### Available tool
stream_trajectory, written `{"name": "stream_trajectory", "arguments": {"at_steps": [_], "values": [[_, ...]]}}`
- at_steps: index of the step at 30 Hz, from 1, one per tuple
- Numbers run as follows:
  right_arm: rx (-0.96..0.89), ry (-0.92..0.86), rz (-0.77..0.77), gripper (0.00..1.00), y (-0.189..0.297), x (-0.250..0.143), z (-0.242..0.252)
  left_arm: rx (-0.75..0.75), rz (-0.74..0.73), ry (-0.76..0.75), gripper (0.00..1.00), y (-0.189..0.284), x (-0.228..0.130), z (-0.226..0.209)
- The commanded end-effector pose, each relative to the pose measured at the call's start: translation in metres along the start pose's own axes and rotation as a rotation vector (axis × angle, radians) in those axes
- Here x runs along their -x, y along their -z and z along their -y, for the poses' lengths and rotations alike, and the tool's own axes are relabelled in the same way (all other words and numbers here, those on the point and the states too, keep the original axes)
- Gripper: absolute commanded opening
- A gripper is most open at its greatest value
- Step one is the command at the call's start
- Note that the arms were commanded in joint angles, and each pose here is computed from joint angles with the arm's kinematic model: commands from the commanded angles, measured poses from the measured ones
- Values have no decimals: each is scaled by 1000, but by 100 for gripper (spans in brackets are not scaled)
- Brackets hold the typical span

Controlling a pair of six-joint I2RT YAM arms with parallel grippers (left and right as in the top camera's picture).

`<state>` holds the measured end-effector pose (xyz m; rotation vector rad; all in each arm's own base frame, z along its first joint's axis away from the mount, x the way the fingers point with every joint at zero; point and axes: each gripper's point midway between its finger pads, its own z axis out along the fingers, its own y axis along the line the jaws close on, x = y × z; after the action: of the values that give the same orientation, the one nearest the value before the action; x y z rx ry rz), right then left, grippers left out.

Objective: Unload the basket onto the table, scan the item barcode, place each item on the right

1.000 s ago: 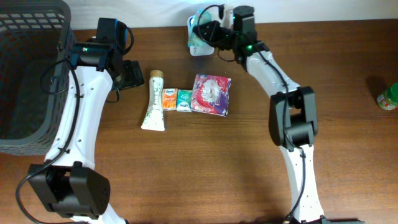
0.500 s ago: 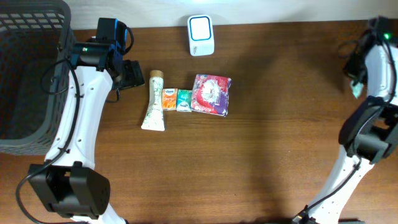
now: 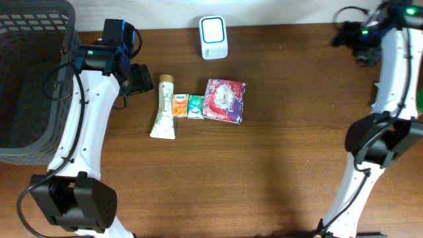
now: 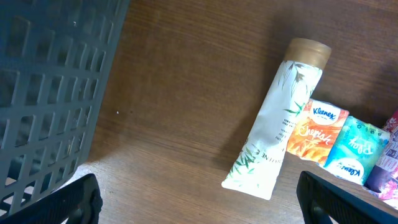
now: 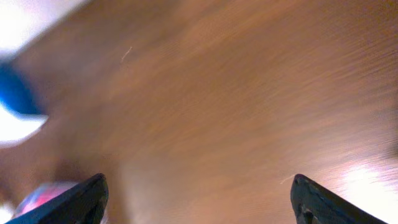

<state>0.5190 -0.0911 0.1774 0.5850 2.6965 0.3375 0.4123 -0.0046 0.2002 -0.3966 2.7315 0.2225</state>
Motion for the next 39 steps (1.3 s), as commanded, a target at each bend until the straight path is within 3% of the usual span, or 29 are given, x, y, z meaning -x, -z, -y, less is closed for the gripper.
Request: {"name": "stream_trajectory", "arguments": {"at_steps": [1, 4, 7, 10, 13, 17, 18, 19, 20, 23, 25, 26, 28, 31, 34, 37, 38, 39], "values": [[111, 196, -215, 99, -25, -67, -69, 0, 16, 5, 99, 6, 1, 0], [146, 288, -495, 99, -81, -158, -97, 0, 15, 5, 99, 6, 1, 0], [514, 333, -658, 99, -91, -217, -131, 0, 16, 5, 99, 6, 1, 0], [701, 292, -667, 93, -90, -227, -146, 0, 16, 5, 99, 6, 1, 0], [704, 289, -646, 72, -105, -231, -158, 0, 16, 5, 99, 6, 1, 0], [638, 215, -633, 68, -142, -248, -173, -1, 16, 5, 99, 6, 1, 0], [630, 248, -627, 58, -147, -255, -178, 0, 16, 5, 99, 6, 1, 0], [519, 303, -600, 29, -159, -258, -172, 0, 15, 5, 99, 6, 1, 0], [333, 308, -569, 22, -165, -251, -153, 0, 16, 5, 99, 6, 1, 0], [19, 395, -432, 11, -123, -195, -133, 0, 16, 5, 99, 6, 1, 0], [-190, 426, -323, 11, -80, -158, -120, 0, 15, 5, 99, 6, 1, 0], [-402, 397, -251, 8, -51, -142, -99, 0, 16, 5, 99, 6, 1, 0], [-662, 354, -225, 4, -25, -142, -64, -1, 16, 5, 99, 6, 1, 0], [-852, 352, -272, 4, -37, -156, -27, -1, 16, 5, 99, 6, 1, 0], [-810, 367, -335, 8, -64, -183, -33, 0, 16, 5, 99, 6, 1, 0], [-708, 451, -323, 36, -80, -213, -83, 0, 16, 5, 99, 6, 1, 0], [-655, 500, -300, 51, -86, -228, -111, 0, 16, 6, 99, 6, 1, 0], [-635, 540, -275, 77, -86, -235, -129, 0, 16, 5, 99, 6, 1, 0]]}}
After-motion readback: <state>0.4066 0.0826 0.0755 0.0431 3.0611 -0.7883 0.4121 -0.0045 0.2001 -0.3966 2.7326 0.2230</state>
